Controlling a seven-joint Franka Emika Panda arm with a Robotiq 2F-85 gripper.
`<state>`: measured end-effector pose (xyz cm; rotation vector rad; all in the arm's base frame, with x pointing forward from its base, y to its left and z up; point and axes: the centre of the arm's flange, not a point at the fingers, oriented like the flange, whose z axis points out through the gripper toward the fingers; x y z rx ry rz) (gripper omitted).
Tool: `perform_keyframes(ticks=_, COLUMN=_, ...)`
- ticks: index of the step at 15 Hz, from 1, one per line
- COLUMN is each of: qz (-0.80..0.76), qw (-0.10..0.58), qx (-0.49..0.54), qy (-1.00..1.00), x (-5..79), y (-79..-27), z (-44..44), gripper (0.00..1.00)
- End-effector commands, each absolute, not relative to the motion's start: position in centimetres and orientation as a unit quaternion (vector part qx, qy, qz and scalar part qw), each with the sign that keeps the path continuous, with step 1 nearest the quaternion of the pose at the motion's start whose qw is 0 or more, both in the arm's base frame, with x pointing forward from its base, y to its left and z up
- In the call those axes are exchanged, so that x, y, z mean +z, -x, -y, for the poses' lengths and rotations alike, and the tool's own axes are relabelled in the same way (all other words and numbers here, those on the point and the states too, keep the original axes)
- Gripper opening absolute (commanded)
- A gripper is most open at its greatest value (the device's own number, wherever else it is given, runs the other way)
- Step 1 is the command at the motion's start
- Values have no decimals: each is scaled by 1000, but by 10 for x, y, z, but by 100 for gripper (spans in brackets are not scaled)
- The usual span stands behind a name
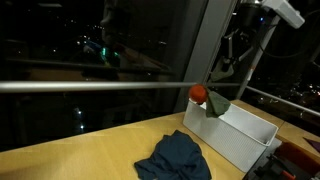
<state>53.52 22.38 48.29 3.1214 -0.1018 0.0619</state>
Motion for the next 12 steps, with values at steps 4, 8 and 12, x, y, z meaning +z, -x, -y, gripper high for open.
perform_keyframes(ticks=4, qz=-52, qw=93, qx=25, qy=-994, x=497, y=-520, z=-359, gripper=1)
perform_keyframes(ticks=8, qz=-57, qw=105, qx=0, qy=-993, x=458, y=-525, z=-353, gripper=1)
perform_keyframes(ticks=12, qz=-34, qw=109, qx=-28, qy=-993, x=420, y=-539, z=-322, gripper=1)
